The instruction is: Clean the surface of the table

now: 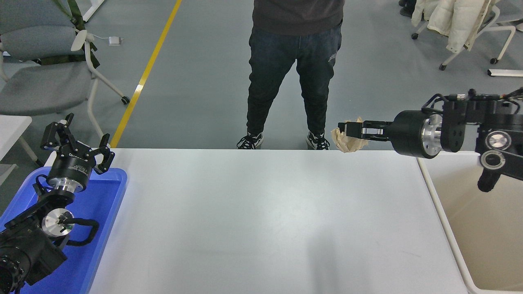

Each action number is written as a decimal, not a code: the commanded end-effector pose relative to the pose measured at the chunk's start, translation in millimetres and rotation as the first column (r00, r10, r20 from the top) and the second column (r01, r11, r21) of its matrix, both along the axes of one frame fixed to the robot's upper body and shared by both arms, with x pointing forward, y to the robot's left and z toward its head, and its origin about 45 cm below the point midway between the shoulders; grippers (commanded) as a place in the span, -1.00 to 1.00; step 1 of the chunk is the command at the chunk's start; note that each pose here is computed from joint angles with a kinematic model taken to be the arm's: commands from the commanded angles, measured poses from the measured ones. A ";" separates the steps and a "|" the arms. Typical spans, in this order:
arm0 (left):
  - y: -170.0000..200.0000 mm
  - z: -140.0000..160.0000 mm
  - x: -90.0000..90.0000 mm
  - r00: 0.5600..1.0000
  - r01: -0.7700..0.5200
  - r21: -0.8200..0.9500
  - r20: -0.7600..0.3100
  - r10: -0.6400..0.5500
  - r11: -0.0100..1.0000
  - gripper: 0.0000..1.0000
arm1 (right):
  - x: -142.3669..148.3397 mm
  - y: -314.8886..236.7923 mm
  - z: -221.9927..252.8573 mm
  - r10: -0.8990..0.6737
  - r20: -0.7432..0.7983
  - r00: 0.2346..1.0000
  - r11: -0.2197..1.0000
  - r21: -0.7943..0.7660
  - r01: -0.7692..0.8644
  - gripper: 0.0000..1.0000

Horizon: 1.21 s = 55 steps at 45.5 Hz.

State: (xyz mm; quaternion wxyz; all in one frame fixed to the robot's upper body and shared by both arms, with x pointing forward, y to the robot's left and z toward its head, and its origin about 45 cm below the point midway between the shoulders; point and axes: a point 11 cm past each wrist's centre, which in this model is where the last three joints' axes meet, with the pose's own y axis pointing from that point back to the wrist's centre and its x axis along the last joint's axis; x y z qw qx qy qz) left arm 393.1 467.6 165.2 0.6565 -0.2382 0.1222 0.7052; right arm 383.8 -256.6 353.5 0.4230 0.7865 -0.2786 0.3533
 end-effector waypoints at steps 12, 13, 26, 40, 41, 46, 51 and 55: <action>0.3 0.0 0.0 1.000 -0.002 0.000 0.000 0.002 1.000 1.00 | -26.9 -225.1 19.9 -0.534 0.018 0.845 0.845 0.031 0.533 -1.00; -0.1 0.1 0.1 1.000 -0.001 0.000 0.000 0.001 1.000 1.00 | -30.9 -240.3 15.4 -0.568 0.009 0.823 0.823 0.033 0.567 -1.00; 0.3 0.0 0.0 1.000 -0.002 0.000 0.000 0.002 1.000 1.00 | -57.3 -328.3 -16.2 -0.776 -0.052 0.629 0.623 0.096 0.776 -1.00; 0.2 -0.1 -0.1 1.000 -0.001 0.001 -0.001 0.001 1.000 1.00 | -70.0 -364.3 -73.6 -0.875 -0.124 0.469 0.452 0.141 0.881 -1.00; 0.2 -0.1 -0.1 1.000 -0.001 0.001 -0.001 0.001 1.000 1.00 | -70.6 -366.6 -79.1 -0.880 -0.129 0.457 0.440 0.141 0.887 -1.00; 0.3 0.0 0.0 1.000 -0.002 0.000 0.000 0.002 1.000 1.00 | -74.2 -377.6 -105.0 -0.902 -0.143 0.407 0.391 0.132 0.911 -1.00; 0.3 0.0 0.0 1.000 -0.002 0.000 0.000 0.002 1.000 1.00 | -78.4 -382.6 -124.0 -0.915 -0.154 0.374 0.357 0.126 0.926 -1.00; 0.3 0.0 0.0 1.000 -0.002 0.000 0.000 0.002 1.000 1.00 | -85.8 -389.1 -138.5 -0.929 -0.156 0.336 0.321 0.115 0.940 -1.00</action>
